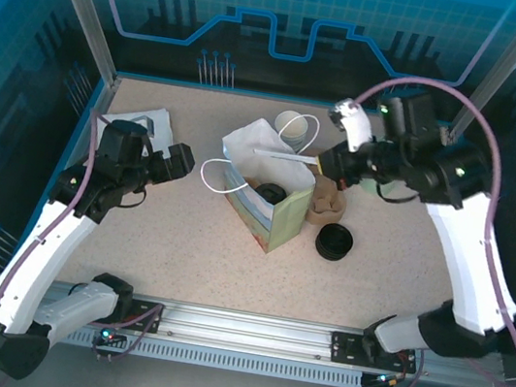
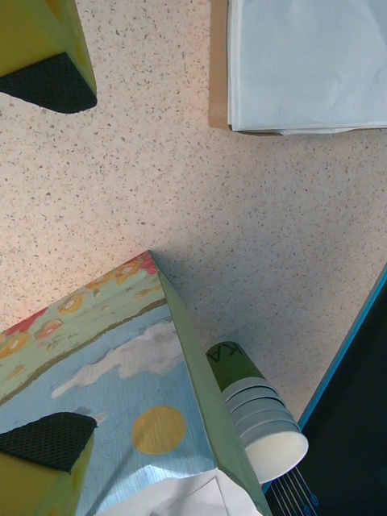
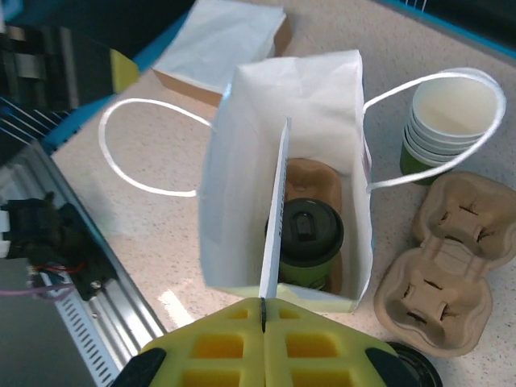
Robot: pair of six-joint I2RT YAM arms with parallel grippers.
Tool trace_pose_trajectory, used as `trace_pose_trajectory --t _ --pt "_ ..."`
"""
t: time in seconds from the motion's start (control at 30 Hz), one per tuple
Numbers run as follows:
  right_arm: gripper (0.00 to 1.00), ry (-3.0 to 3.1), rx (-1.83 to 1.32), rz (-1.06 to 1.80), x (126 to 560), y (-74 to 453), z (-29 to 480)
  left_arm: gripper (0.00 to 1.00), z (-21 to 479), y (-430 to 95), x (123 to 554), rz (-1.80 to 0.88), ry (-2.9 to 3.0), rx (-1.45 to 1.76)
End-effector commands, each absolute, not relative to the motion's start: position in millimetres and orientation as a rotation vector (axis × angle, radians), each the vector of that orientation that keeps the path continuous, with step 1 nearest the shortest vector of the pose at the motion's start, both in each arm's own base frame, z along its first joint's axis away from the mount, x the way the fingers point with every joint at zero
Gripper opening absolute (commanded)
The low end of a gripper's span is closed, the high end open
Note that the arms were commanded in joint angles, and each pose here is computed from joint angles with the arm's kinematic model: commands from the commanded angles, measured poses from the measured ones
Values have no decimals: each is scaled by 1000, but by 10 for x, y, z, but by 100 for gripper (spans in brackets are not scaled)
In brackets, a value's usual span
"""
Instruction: Pack the takeout coffee
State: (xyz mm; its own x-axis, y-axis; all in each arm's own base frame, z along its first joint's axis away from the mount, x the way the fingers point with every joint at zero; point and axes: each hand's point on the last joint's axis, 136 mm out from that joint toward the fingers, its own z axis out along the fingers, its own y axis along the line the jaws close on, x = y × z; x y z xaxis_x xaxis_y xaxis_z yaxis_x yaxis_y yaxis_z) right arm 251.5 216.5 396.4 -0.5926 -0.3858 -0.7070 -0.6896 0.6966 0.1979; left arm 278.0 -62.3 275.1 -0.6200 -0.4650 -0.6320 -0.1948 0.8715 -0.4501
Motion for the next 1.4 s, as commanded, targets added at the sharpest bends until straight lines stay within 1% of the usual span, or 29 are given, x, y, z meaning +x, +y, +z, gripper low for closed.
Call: trace_pose_trajectory --t 0.0,0.27,0.53,0.6,0.63,0.73,0.8,0.97,1.17,1.37 --pt "6 2289 -849 498 2663 2247 3865 99 2723 -562 2717 -411 2246 -488" --pt "7 2351 -1007 479 2915 2752 3505 99 2713 -539 2694 -390 2250 -478" --pt "9 2386 -1078 464 3126 3079 3200 99 2718 -536 2696 -391 2245 -478" --pt "11 2390 -1085 468 3178 3143 3153 99 2723 -540 2703 -393 2244 -475" --pt "13 2392 -1084 470 3202 3159 3139 99 2724 -545 2701 -394 2245 -472" --pt "25 2367 -1075 467 3291 3213 3169 99 2729 -558 2709 -398 2251 -466" --pt "33 2334 -1047 465 3360 3209 3278 99 2733 -557 2712 -396 2254 -467" --pt "41 2249 -966 467 3395 3067 3648 99 2749 -553 2721 -396 2258 -480" --pt "51 2155 -862 428 3234 2655 4126 99 2732 -459 2760 -385 2289 -527" --pt "67 2066 -729 423 2967 2179 4437 99 2594 -211 2906 -413 2340 -613"
